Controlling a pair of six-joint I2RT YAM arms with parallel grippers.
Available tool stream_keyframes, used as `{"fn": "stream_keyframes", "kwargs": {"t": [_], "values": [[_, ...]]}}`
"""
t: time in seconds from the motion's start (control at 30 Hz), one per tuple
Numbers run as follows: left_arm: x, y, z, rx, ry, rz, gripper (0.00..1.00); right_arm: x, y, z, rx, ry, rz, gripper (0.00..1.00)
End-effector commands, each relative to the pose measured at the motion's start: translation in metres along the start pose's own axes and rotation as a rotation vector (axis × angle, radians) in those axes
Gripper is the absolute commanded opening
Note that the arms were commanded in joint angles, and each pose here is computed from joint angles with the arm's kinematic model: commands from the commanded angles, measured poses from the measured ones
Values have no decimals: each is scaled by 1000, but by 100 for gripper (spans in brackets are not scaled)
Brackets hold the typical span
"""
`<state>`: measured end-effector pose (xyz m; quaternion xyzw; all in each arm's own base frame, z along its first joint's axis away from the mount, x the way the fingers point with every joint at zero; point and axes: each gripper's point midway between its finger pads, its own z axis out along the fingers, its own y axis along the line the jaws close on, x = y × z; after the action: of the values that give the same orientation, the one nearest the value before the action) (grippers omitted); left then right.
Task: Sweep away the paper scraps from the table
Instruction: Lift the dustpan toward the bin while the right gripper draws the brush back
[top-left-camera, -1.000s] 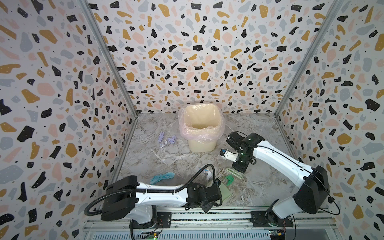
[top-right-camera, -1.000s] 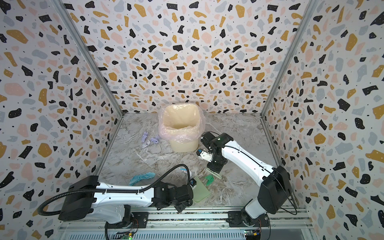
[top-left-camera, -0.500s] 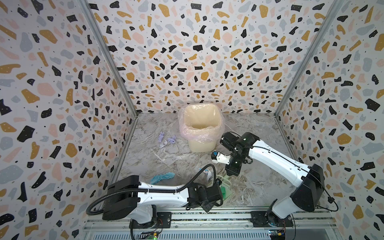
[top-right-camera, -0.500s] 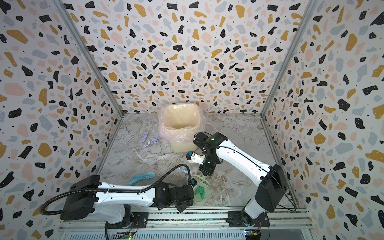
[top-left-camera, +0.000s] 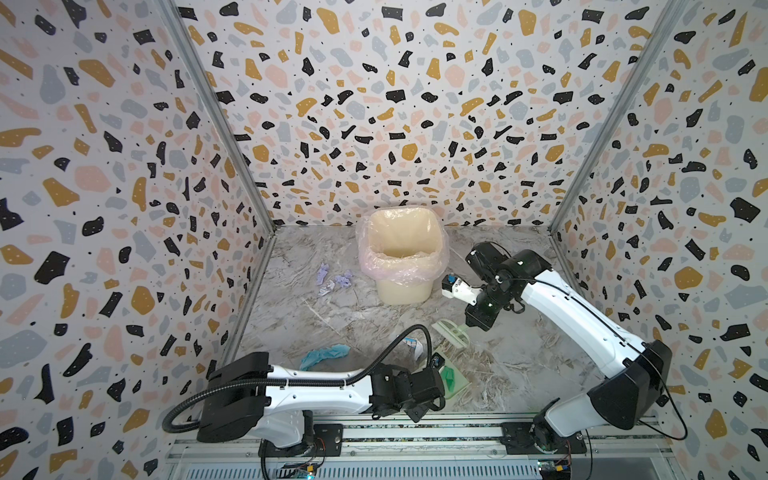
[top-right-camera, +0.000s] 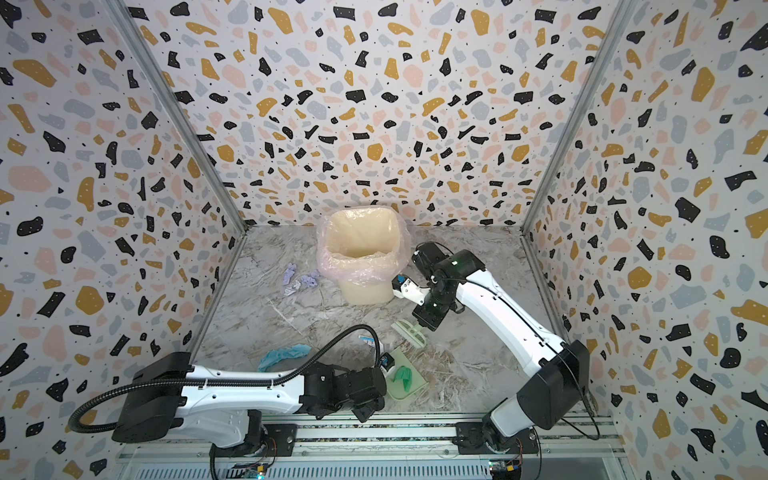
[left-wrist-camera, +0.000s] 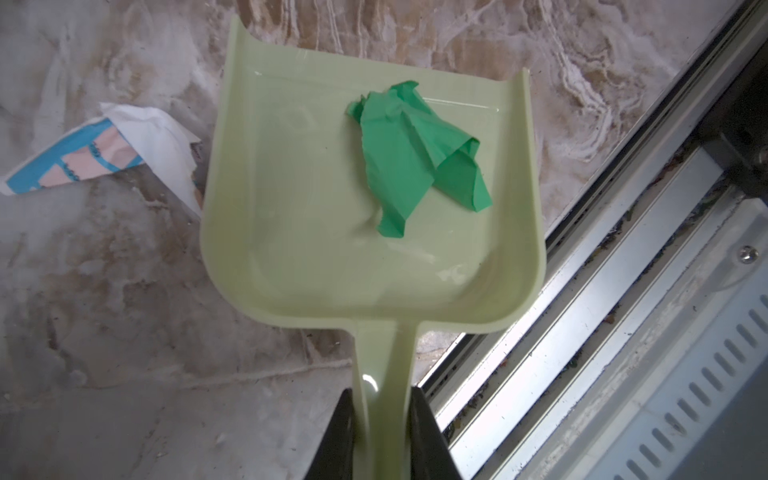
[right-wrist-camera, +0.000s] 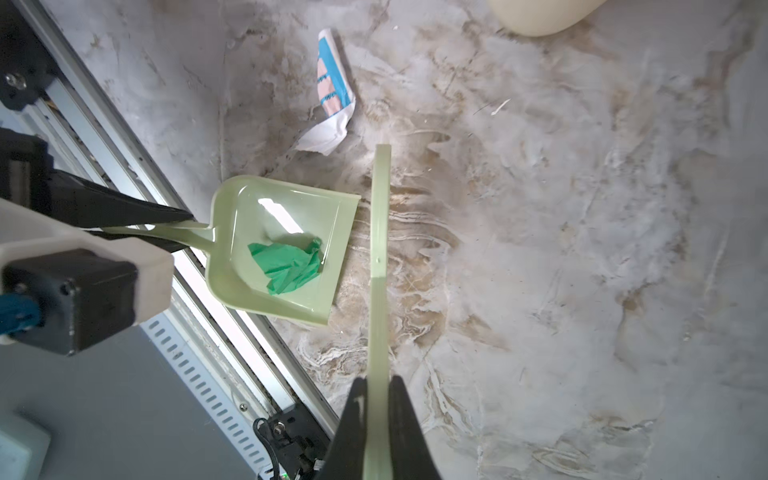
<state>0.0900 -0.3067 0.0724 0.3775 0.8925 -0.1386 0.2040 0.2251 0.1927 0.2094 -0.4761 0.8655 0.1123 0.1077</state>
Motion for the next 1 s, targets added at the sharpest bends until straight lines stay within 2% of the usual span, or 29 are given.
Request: {"fn": "stream_keyframes", "kwargs": {"t": [0.0, 0.2, 0.3, 0.5, 0.67, 0.97], "values": [[-27, -5, -20, 15, -108, -7, 0, -3, -19, -29, 78, -106, 45, 0], [-51, 4, -59, -9, -204, -33, 0, -11, -43, -62, 110, -322, 134, 0], [-61, 13, -78, -33, -226, -55, 0, -11, -51, -67, 113, -391, 208, 0], [-77, 31, -117, -85, -270, -97, 0, 8, -70, -50, 90, -370, 393, 0], [-86, 52, -153, -163, -306, -138, 0, 13, -66, -43, -25, -431, 483, 0], [-98, 90, -220, -275, -364, -211, 0, 38, -78, -27, -39, -453, 676, 0]]}}
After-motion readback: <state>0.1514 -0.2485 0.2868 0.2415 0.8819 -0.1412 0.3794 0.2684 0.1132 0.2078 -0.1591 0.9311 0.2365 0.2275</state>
